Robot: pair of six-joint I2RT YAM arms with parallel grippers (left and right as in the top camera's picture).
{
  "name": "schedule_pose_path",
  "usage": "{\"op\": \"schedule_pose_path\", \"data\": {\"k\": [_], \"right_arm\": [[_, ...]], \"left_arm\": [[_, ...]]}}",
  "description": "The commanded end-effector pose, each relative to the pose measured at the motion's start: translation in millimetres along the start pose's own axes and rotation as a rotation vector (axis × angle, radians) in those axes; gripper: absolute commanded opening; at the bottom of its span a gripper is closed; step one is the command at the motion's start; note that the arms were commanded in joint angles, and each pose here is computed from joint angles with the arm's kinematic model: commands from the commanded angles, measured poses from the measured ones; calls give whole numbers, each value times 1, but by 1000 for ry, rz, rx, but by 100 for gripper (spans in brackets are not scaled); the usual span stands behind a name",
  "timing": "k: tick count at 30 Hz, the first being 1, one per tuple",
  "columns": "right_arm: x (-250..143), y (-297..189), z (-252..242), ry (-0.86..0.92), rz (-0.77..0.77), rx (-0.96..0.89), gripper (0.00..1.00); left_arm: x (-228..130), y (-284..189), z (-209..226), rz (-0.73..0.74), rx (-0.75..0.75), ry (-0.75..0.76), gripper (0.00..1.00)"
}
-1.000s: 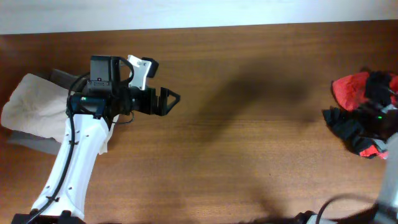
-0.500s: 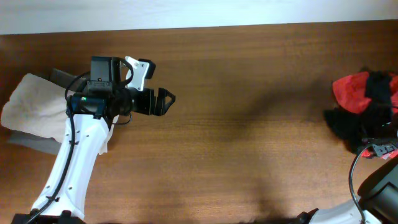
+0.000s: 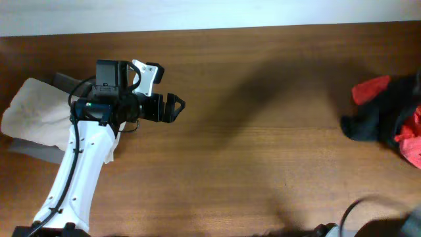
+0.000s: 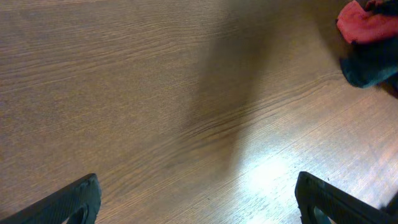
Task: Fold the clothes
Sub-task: 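Reach the right gripper to the red and black pile and grasp the black shirt, then lift the black shirt with the right gripper toward the table center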
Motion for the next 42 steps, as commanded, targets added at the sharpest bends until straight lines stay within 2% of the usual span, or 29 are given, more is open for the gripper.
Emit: {"op": "schedule_pose_path", "data": {"k": [1,4,7,13,19,24,27,32,34,38,42], "right_arm": [[39,-88,108,-320,-241,234,4],[48,-120,154,-441,-341,308,4],[40,-130,184,-497,-347,385,4],[-5,-109,237,-588,-196,551,4],[-61,-79,277,-706,-3,655,4],[-99,-73,316,-792,73,757,4],[-114,-65,334,-831,78,744,4],[-118,-45,339,-749,80,588,4],[-113,-43,342,-697,58,556,4],[-97,-39,341,-551,7,486,4],[-89,-35,332,-394,-2,403,4]], "left_arm": [[2,0,-1,-4,3,3,99],[2,0,-1,-3,2,3,99],[2,0,-1,-3,3,2,99],[4,-1,8,-17,71,2,99],[7,-18,-1,-9,81,29,99],[19,-46,-10,-60,135,57,99],[23,-58,-18,-92,122,73,99],[8,-60,-44,-33,-32,77,99],[2,-57,-48,-4,-33,79,98],[-4,-52,-58,13,-43,136,90],[-11,-45,-78,31,-77,215,89]]}}
Point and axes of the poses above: each gripper's point midway between its finger pads, its own y axis out along the fingers, its own z axis along the line the jaws close on, x = y × z, the point moved 3 cm from there along -y, back along the fingers, and after that the axes turned 15 degrees about -y, right-handed, at the moved point
